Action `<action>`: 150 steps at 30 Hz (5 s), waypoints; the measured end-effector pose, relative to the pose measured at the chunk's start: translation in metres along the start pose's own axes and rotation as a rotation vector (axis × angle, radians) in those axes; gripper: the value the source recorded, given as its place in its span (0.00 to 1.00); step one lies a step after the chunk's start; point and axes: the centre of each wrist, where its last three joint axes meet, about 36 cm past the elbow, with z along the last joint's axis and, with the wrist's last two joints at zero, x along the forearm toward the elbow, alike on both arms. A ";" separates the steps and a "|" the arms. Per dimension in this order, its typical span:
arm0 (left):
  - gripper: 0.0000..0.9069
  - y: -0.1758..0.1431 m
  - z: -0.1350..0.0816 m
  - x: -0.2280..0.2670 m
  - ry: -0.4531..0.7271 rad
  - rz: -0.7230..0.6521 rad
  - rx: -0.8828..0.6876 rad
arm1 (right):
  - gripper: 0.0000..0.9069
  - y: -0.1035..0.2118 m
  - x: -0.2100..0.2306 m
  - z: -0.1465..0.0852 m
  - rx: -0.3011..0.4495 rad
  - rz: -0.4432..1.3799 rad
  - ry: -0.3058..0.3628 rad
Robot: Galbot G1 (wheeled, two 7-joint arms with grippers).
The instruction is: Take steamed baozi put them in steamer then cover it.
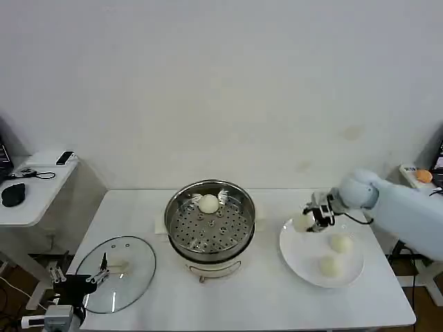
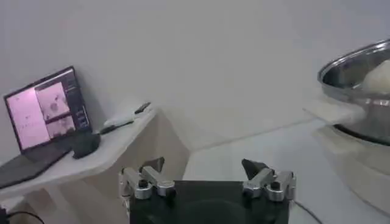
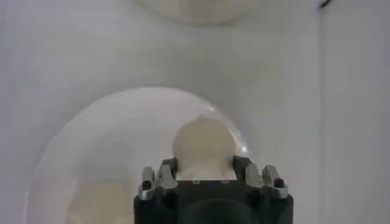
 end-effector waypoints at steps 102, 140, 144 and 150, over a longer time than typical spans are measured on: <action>1.00 -0.010 -0.005 0.000 -0.016 0.025 0.011 | 1.00 0.017 0.072 -0.047 0.088 -0.027 -0.013; 1.00 -0.005 0.011 -0.003 0.031 0.006 -0.005 | 0.97 0.107 -0.048 0.070 0.066 -0.222 0.122; 1.00 -0.005 0.011 -0.004 0.030 0.006 -0.005 | 0.88 0.108 -0.055 0.067 0.055 -0.230 0.119; 1.00 -0.005 0.011 -0.004 0.031 0.007 -0.005 | 0.74 0.107 -0.058 0.066 0.035 -0.231 0.126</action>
